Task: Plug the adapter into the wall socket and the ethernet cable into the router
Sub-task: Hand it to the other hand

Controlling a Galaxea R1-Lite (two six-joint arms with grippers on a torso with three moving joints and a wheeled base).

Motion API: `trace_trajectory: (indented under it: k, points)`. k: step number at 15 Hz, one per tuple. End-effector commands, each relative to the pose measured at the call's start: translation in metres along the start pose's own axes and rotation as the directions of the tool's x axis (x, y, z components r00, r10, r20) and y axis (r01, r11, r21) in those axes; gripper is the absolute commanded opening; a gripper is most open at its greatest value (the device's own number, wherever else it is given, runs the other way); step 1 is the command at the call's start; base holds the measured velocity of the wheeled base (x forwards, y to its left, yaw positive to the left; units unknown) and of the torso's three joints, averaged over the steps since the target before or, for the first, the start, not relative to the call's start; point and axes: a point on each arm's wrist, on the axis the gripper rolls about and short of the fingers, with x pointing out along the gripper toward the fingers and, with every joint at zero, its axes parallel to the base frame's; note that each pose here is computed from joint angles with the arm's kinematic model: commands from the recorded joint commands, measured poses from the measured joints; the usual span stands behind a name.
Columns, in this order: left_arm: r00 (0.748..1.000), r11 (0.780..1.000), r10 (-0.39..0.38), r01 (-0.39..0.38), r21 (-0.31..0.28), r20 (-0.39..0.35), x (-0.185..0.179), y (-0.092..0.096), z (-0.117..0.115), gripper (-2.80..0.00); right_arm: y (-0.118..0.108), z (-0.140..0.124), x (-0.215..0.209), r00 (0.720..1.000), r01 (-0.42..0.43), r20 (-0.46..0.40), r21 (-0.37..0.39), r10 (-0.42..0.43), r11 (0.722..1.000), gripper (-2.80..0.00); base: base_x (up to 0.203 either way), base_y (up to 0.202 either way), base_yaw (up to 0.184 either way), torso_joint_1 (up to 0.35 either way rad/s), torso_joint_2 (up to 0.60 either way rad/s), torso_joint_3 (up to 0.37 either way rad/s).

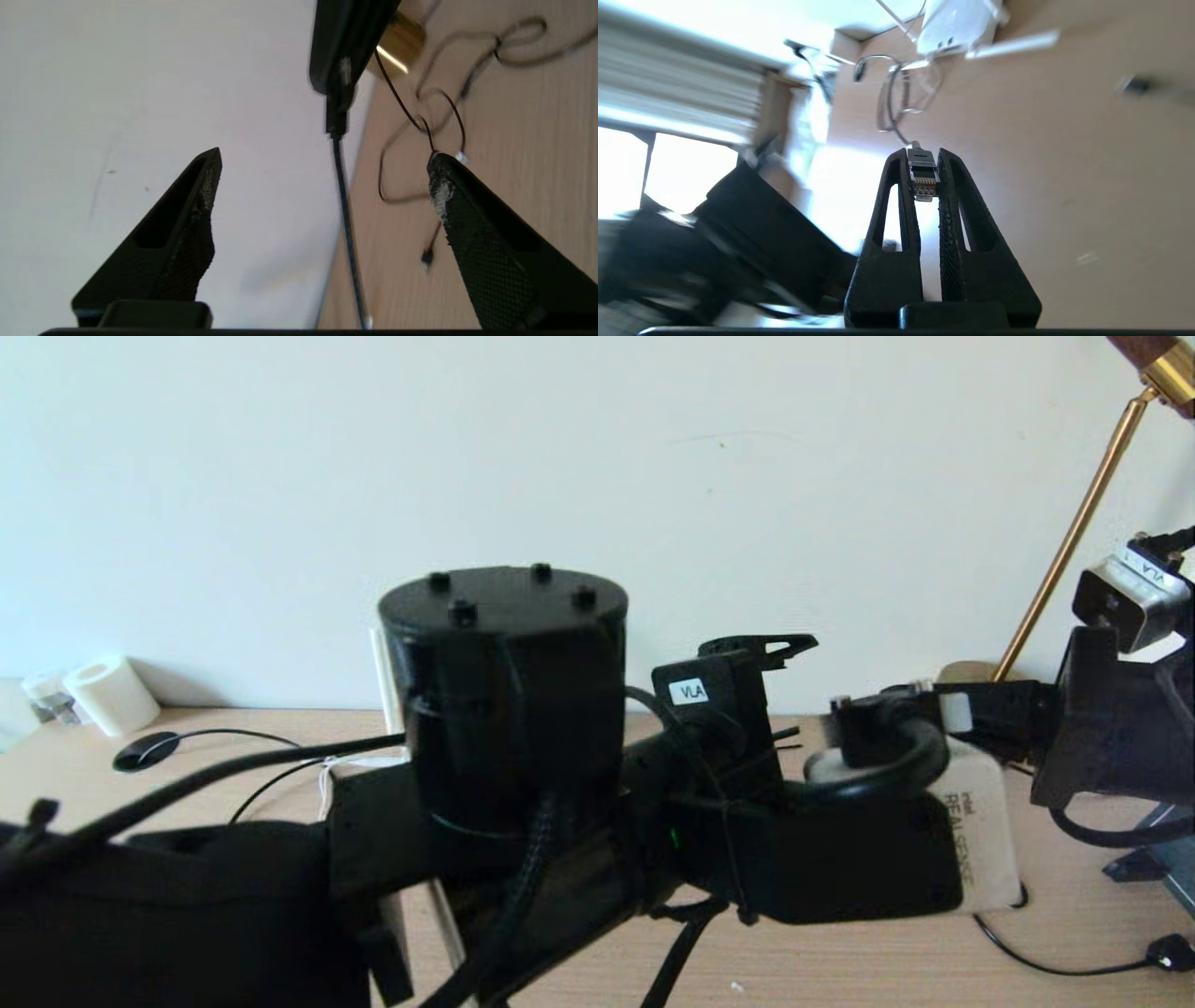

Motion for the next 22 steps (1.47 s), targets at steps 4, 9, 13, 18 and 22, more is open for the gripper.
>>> trace_trajectory:
  k: [4,9,13,18,22]
  points:
    - [0.99,0.997,0.074,-0.074,-0.003,0.12,-0.004,-0.02,-0.012,0.0,0.01,0.013,0.012,0.992,-0.053,-0.094,0.258,0.079,0.965,-2.8,0.0,0.0,0.0,0.0,0.0,0.0]
    - [0.979,0.994,0.081,-0.094,0.06,0.189,-0.007,-0.011,-0.017,0.0,0.013,0.02,0.022,0.97,-0.067,-0.183,0.43,0.159,0.9,-2.8,0.0,0.0,0.0,0.0,0.0,0.0]
    - [0.966,0.992,0.123,-0.12,-0.029,0.227,-0.007,0.005,-0.039,0.0,0.014,0.021,0.023,0.951,-0.077,-0.232,0.461,0.204,0.884,-2.8,0.0,0.0,0.0,0.0,0.0,0.0]
    - [0.951,0.992,0.12,-0.124,-0.003,0.285,0.007,0.005,-0.048,0.0,0.012,0.025,0.03,0.942,-0.072,-0.257,0.478,0.218,0.875,-2.8,0.0,0.0,0.0,0.0,0.0,0.0]
    - [0.954,0.985,0.13,-0.155,0.074,0.269,0.005,0.008,-0.054,0.0,0.02,0.031,0.028,0.918,-0.09,-0.289,0.515,0.271,0.852,-2.8,0.0,0.0,0.0,0.0,0.0,0.0]
